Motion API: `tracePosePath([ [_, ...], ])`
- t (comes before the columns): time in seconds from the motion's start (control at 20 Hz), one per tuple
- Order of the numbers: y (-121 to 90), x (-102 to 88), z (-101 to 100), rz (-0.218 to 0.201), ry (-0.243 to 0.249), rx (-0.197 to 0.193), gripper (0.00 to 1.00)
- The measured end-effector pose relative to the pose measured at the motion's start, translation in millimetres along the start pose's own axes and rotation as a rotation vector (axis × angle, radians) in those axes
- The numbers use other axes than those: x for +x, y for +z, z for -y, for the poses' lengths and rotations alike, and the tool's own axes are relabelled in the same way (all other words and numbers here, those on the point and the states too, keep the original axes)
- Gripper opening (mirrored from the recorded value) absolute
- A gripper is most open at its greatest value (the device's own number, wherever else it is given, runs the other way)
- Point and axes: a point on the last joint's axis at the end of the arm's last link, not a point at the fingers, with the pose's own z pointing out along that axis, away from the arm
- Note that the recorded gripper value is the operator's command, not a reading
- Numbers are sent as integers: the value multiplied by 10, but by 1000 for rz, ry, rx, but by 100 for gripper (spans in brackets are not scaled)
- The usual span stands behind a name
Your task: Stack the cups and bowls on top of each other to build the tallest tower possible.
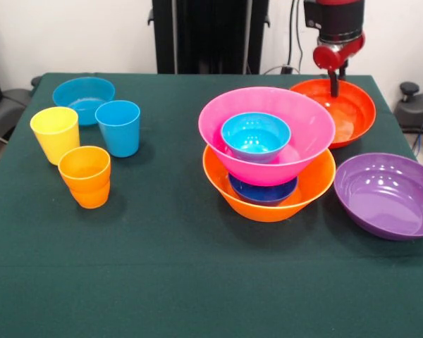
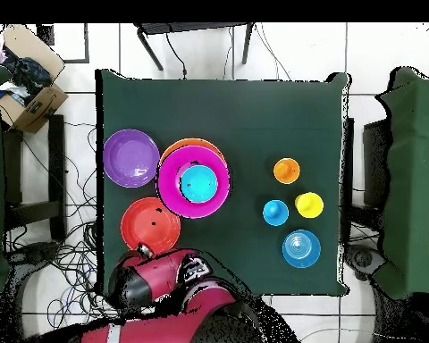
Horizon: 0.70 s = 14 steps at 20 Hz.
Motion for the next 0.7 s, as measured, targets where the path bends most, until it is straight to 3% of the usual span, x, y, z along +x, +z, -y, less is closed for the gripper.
tracePosePath([
  [0.4,-428,-66,-182,10,111,52,0],
  [0.7,-594,-85,-352,20,167,63,0],
])
